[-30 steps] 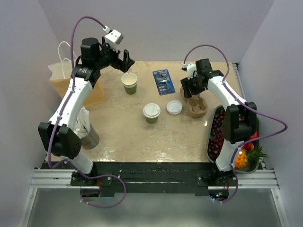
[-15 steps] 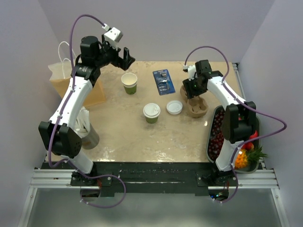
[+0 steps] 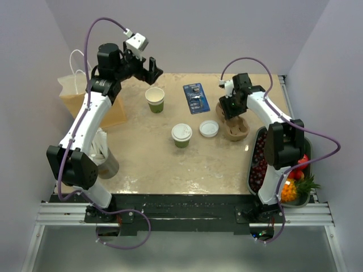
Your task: Pack the takeout coffee
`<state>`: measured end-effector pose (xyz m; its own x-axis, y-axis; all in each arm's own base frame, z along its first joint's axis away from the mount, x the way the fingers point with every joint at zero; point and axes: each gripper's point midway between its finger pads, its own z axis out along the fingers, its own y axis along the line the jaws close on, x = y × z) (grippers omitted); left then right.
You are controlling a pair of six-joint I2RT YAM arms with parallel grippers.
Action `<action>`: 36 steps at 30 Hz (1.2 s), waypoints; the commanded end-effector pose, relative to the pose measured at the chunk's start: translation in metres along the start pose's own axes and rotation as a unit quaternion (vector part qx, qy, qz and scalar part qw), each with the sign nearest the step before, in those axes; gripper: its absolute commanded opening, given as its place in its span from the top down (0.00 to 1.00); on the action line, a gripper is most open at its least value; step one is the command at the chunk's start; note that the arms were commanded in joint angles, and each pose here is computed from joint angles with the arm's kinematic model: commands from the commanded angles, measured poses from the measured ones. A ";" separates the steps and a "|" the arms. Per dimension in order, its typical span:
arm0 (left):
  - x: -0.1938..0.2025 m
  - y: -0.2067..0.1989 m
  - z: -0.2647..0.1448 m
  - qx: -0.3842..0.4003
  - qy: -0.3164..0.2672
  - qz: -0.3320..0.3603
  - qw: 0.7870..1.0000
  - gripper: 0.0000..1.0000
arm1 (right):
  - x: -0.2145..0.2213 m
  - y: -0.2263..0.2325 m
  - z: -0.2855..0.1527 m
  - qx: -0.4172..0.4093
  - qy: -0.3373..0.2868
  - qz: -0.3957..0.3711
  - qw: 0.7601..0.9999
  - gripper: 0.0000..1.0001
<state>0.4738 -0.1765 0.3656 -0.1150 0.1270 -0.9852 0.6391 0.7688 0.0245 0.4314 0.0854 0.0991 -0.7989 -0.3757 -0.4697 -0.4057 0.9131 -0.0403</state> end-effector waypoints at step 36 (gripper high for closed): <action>-0.016 -0.013 -0.001 0.013 -0.024 0.013 1.000 0.00 | -0.042 -0.021 -0.044 0.035 -0.065 0.008 0.997 0.98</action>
<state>0.4710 -0.1834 0.3612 -0.1236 0.1293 -0.9839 0.6501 0.7596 0.0182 0.4417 0.0732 0.0955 -0.8174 -0.3577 -0.4515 -0.3743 0.9256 -0.0558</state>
